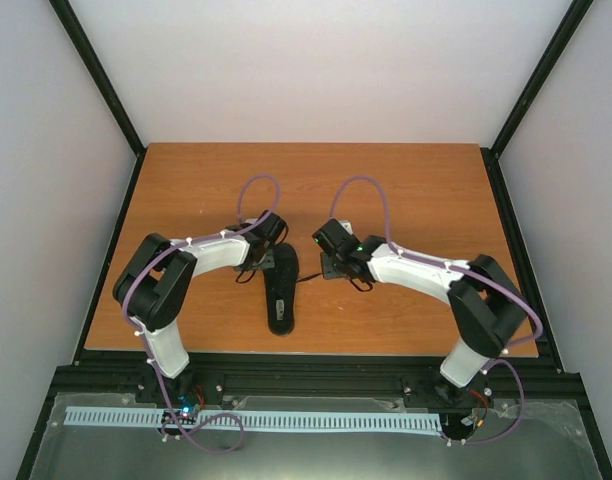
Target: Tie the shoes
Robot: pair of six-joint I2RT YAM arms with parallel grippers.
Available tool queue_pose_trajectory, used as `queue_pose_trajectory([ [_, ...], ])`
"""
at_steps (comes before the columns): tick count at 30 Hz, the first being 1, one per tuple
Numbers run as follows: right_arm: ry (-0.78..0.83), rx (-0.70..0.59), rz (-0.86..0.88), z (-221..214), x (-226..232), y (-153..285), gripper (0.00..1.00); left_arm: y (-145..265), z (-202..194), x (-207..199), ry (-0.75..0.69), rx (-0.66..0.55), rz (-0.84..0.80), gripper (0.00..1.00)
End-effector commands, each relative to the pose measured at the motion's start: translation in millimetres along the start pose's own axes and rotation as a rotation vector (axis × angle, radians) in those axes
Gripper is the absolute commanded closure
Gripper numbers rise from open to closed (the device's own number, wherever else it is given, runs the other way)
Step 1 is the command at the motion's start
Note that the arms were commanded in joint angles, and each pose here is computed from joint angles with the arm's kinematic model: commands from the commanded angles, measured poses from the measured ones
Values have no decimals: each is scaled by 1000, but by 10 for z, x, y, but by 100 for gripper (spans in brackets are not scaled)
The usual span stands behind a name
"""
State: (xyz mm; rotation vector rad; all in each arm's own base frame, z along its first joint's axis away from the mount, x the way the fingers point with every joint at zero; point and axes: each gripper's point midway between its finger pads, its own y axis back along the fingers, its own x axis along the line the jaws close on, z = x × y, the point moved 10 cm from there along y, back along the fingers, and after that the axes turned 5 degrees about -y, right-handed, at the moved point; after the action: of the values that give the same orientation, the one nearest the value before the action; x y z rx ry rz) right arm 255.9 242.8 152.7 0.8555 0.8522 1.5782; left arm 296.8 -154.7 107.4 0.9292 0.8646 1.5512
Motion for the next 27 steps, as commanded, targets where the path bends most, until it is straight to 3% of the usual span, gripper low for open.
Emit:
queue_pose_trajectory([
  [1, -33, -51, -81, -105, -240, 236, 97, -185, -134, 73, -22, 53, 98, 79],
  [8, -104, -70, -118, -331, -538, 386, 97, -15, -105, 207, 37, -33, 155, 99],
  [18, -183, -104, -137, -576, -770, 453, 97, 637, 77, 380, 62, -150, 64, 99],
  [27, -199, -110, -131, -625, -807, 436, 97, 1410, 57, 552, -25, -248, -236, 99],
])
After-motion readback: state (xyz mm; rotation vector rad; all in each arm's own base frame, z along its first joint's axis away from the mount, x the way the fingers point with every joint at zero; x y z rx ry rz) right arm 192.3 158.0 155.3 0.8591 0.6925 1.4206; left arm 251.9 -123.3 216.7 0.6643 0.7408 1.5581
